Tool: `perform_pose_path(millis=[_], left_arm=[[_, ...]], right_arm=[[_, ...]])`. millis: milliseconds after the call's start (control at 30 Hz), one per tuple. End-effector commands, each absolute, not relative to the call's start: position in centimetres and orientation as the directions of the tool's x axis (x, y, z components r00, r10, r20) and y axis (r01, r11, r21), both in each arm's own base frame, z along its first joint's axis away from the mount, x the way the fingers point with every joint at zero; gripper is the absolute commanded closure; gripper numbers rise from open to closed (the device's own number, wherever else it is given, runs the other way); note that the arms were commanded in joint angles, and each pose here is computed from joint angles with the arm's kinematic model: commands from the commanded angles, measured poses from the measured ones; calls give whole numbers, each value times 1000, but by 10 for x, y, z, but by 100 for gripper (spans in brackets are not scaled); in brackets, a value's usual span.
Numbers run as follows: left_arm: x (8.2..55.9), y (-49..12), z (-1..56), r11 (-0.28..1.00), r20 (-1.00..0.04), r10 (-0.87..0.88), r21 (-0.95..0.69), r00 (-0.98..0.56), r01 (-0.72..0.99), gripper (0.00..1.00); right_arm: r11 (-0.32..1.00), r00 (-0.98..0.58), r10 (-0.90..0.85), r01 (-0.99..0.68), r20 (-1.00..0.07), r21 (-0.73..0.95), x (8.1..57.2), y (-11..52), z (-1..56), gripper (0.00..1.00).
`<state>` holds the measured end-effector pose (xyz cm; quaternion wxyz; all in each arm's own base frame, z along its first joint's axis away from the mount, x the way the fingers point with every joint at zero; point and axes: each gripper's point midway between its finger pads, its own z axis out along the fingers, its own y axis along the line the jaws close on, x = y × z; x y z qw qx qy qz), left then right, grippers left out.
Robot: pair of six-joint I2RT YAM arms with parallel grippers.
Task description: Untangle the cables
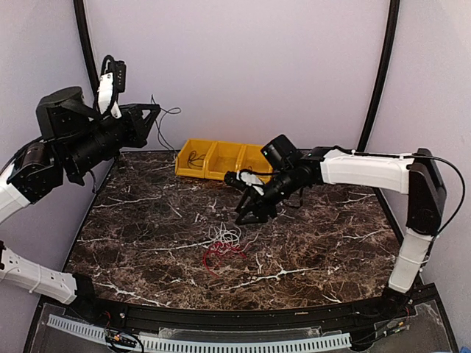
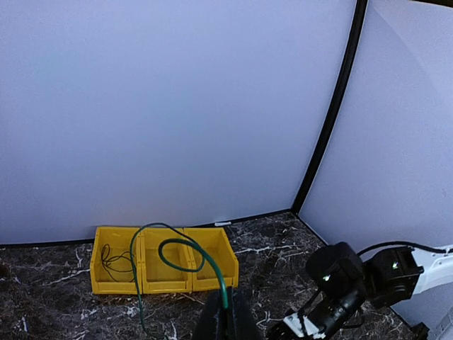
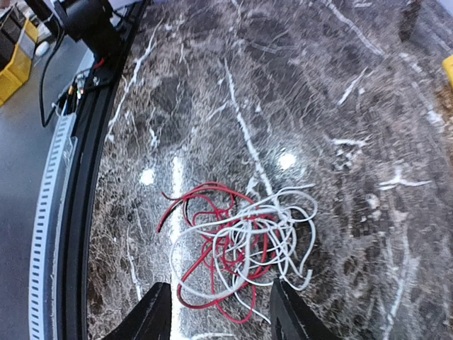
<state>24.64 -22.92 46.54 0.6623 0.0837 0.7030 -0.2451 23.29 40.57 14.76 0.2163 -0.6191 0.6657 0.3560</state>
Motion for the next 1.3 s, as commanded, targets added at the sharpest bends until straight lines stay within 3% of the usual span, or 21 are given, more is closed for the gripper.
perform_pose_path(millis=[0,300,500,700,867,1267], left_arm=[[255,-233,446,878,-962,-182,-252,-203,407,100],[287,-256,412,866,-940,-137,-266,-312,423,100],[329,-261,388,907,-930,-72,-211,-360,364,100],[377,-268,381,902,-914,-63,-224,-401,368,100],[409,-264,391,914,-929,-84,-216,-362,344,100],[493,-287,402,945,-965,0,-86,-263,316,100]], right_arm=[[16,-90,-622,-995,-778,102,250,377,203,49],[189,-118,-534,-982,-837,18,258,289,239,47],[375,-129,-412,-926,-902,-39,252,218,256,35],[477,-202,-291,-878,-935,41,240,167,233,27],[581,-164,-320,-812,-933,-56,253,138,226,25],[591,-166,-382,-801,-909,-102,259,131,201,26]])
